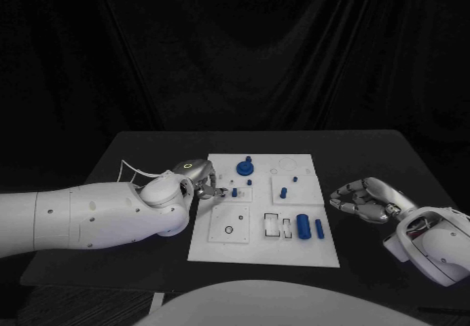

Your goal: Assemble the parts on the task board

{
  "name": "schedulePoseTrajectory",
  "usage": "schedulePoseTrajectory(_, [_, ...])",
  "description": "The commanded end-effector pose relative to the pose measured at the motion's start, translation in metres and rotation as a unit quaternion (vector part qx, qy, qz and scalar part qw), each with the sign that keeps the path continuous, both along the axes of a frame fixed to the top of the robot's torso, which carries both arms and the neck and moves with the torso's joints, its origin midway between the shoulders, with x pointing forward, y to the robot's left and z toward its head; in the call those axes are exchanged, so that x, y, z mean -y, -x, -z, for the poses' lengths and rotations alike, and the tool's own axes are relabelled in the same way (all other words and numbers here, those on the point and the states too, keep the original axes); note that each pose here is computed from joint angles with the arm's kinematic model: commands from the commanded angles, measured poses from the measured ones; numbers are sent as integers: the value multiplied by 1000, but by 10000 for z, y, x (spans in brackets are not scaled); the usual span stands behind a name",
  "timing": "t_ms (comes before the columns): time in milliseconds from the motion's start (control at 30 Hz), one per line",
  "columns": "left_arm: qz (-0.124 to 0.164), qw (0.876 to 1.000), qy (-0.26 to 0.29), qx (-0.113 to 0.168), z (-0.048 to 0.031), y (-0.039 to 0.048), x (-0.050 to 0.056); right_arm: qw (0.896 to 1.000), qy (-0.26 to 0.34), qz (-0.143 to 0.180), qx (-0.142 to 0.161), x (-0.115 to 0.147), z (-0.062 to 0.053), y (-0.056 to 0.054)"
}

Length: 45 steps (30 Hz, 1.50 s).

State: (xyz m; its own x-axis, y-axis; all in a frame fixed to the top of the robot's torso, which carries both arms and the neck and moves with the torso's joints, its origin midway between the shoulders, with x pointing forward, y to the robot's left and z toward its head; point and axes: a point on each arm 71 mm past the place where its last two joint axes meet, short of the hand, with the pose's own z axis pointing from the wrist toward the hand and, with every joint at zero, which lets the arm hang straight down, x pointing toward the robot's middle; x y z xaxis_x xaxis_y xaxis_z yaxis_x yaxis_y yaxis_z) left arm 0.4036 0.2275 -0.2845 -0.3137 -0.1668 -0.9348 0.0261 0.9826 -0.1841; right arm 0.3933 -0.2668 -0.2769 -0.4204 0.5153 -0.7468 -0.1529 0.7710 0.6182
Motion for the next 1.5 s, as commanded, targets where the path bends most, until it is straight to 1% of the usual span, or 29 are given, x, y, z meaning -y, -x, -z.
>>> schedulePoseTrajectory(33, [2,1000,4,20,-2,-18,32,1000,2,7,2,7,3,8])
schedulePoseTrajectory(200, [4,1000,3,18,30,-34,69,1000,3,8,2,12,2,8])
schedulePoseTrajectory(467, [3,1000,-18,-3,97,-55,105,1000,3,8,2,13,2,9])
schedulePoseTrajectory(800, [6,999,-34,-19,159,-77,148,1000,2,7,2,7,2,9])
schedulePoseTrajectory(1100, [7,998,-44,-38,229,-69,165,1000,2,7,2,5,2,10])
schedulePoseTrajectory(1300, [9,998,-39,-41,293,-60,183,1000,1,6,3,-1,1,10])
schedulePoseTrajectory(1500, [11,999,-31,-37,331,-59,200,1000,1,5,3,-4,2,10])
